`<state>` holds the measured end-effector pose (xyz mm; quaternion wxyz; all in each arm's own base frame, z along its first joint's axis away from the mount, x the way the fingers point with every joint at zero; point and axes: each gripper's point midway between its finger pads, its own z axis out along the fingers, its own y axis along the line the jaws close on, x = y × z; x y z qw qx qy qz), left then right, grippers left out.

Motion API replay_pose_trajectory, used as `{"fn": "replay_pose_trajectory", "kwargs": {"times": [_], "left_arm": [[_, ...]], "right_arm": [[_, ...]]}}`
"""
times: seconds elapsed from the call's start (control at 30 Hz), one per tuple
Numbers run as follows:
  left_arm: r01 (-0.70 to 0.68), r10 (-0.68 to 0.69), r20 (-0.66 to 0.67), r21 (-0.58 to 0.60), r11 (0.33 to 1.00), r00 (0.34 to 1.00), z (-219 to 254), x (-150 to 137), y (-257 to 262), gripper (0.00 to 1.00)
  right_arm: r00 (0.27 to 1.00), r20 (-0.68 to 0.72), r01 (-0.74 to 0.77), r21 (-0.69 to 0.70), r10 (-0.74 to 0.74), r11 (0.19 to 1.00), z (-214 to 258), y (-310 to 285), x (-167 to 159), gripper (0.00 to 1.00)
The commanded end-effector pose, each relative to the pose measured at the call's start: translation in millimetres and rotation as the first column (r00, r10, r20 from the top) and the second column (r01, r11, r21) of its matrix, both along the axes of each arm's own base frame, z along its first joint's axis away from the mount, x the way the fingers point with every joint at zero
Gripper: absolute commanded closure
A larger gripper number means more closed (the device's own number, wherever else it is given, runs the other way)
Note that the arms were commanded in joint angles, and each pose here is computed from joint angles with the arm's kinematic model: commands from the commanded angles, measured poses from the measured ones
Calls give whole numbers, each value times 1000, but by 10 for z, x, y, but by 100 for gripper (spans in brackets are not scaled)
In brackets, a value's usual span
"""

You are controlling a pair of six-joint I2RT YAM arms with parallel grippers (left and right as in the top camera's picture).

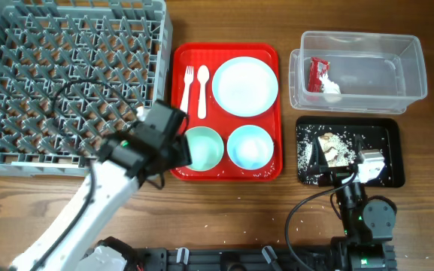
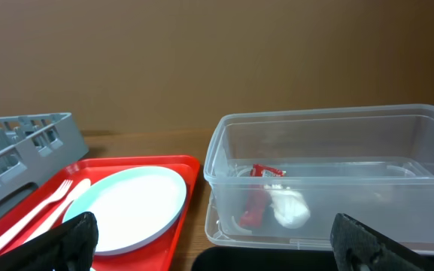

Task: Sort waste into correct bins and load items into the dishwasher rack
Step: 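Grasp the green bowl on the red tray with the left gripper, then place the green bowl upright-tilted into the grey rack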

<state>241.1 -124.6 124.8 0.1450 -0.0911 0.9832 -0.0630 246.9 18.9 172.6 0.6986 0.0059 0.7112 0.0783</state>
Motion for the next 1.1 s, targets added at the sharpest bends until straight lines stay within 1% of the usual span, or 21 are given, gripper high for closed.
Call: {"fn": "replay_pose_trajectory", "kwargs": {"times": [0.0, 0.13, 0.27, 0.33, 0.37, 0.4, 0.47, 0.5, 0.57, 0.63, 0.67, 0.7, 0.73, 0.77, 0.8, 0.83, 0.87, 0.9, 0.93, 1.0, 1.07], "left_arm": [[33, -28, -91, 50, 998, 995, -486, 83, -111, 43], [37, -23, -149, 87, 996, 989, -877, 195, -169, 51], [39, -14, -173, 143, 989, 985, -1070, 220, -109, 62], [68, -41, -180, 150, 986, 983, -1090, 214, -105, 81], [86, -58, -180, 151, 985, 982, -1087, 217, -105, 94], [89, -63, -175, 149, 985, 983, -1057, 221, -106, 96], [82, -66, -123, 131, 988, 990, -700, 319, -151, 96], [66, -57, -65, 149, 987, 996, -413, 414, -122, 96], [-10, -15, 83, 292, 957, 996, 188, 606, 159, 96], [-59, -71, 228, 516, 855, 971, 770, 834, 516, 96], [-113, -86, 282, 619, 778, 955, 961, 909, 695, 96], [-199, -83, 343, 707, 678, 936, 1158, 953, 883, 96], [-297, -79, 414, 760, 578, 907, 1364, 999, 1025, 96], [-359, -72, 461, 771, 526, 884, 1475, 1037, 1090, 96], [-432, -64, 511, 781, 450, 857, 1600, 1071, 1182, 96], [-458, -56, 523, 788, 413, 850, 1631, 1087, 1242, 96], [-450, -40, 503, 804, 388, 864, 1556, 1123, 1318, 96], [-433, -17, 467, 831, 349, 884, 1426, 1181, 1429, 96], [-427, 5, 445, 856, 292, 895, 1314, 1253, 1545, 96], [-392, 24, 400, 883, 259, 916, 1088, 1353, 1617, 96], [-355, 16, 363, 900, 254, 932, 900, 1430, 1568, 96]], "right_arm": [[1000, -1, -10, 15, 10, 1000, -2, 14, -1, 0], [1000, -1, -10, 15, 10, 1000, -2, 14, -1, 0], [1000, -1, -10, 15, 10, 1000, -2, 14, -1, 0], [1000, -1, -10, 15, 10, 1000, -2, 14, -1, 0], [1000, -1, -10, 15, 10, 1000, -2, 14, -1, 0], [1000, -1, -10, 15, 10, 1000, -2, 14, -1, 1], [1000, -1, -10, 15, 10, 1000, -2, 14, -1, 0], [1000, -1, -10, 15, 10, 1000, -2, 14, -1, 0], [1000, -1, -10, 15, 10, 1000, -2, 14, -1, 0], [1000, -1, -10, 15, 10, 1000, -2, 14, -1, 0], [1000, -1, -10, 15, 10, 1000, -2, 14, -1, 0], [1000, -1, -10, 15, 10, 1000, -2, 14, -1, 0], [1000, -1, -10, 15, 10, 1000, -2, 14, -1, 0], [1000, -1, -10, 15, 10, 1000, -2, 14, -1, 0], [1000, -1, -10, 15, 10, 1000, -2, 14, -1, 0], [1000, -1, -10, 15, 10, 1000, -2, 14, -1, 0], [1000, -1, -10, 15, 10, 1000, -2, 14, -1, 0], [1000, -1, -10, 15, 10, 1000, -2, 14, -1, 0], [1000, -1, -10, 15, 10, 1000, -2, 14, -1, 0], [1000, -1, -10, 15, 10, 1000, -2, 14, -1, 0], [1000, -1, -10, 15, 10, 1000, -2, 14, -1, 0]]}}
